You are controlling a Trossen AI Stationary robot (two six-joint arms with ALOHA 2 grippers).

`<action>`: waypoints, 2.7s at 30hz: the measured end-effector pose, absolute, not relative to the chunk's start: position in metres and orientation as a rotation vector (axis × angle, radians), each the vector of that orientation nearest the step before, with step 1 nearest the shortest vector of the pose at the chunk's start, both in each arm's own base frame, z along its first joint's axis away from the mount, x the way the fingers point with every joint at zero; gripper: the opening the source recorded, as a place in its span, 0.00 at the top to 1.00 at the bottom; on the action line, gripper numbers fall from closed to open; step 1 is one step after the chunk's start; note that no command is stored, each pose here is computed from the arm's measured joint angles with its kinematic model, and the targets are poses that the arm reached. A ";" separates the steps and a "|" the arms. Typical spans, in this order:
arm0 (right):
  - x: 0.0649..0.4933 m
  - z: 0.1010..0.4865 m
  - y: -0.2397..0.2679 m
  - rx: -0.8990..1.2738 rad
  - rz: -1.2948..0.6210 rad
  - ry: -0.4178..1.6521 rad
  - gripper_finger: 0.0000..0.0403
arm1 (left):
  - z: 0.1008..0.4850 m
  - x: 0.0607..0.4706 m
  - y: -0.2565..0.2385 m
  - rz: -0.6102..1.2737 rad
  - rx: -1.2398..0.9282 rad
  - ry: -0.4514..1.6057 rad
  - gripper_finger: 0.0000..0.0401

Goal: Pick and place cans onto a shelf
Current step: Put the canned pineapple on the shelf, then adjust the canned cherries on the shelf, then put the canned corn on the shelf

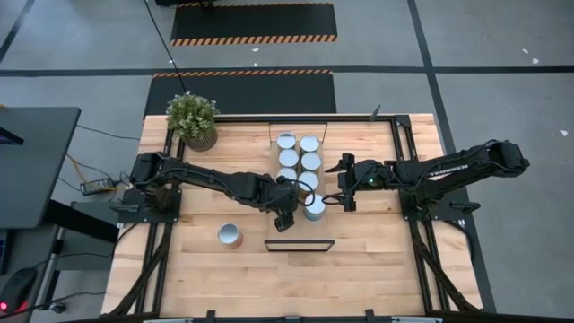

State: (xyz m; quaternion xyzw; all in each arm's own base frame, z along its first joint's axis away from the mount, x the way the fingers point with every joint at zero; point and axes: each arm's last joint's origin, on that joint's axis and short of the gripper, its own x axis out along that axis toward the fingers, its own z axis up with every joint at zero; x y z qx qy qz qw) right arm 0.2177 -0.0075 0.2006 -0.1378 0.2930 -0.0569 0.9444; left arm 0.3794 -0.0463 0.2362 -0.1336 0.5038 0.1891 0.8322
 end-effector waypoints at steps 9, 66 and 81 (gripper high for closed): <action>0.217 0.200 -0.007 -0.279 -0.116 0.608 0.07 | 0.255 0.370 -0.053 0.439 -0.205 0.995 0.07; 0.213 0.187 0.058 -0.273 -0.269 0.589 0.07 | 0.298 0.196 -0.196 0.673 -0.426 1.247 0.07; 0.214 0.187 0.057 -0.277 -0.270 0.585 0.07 | 0.219 0.187 -0.189 0.676 -0.434 1.265 0.08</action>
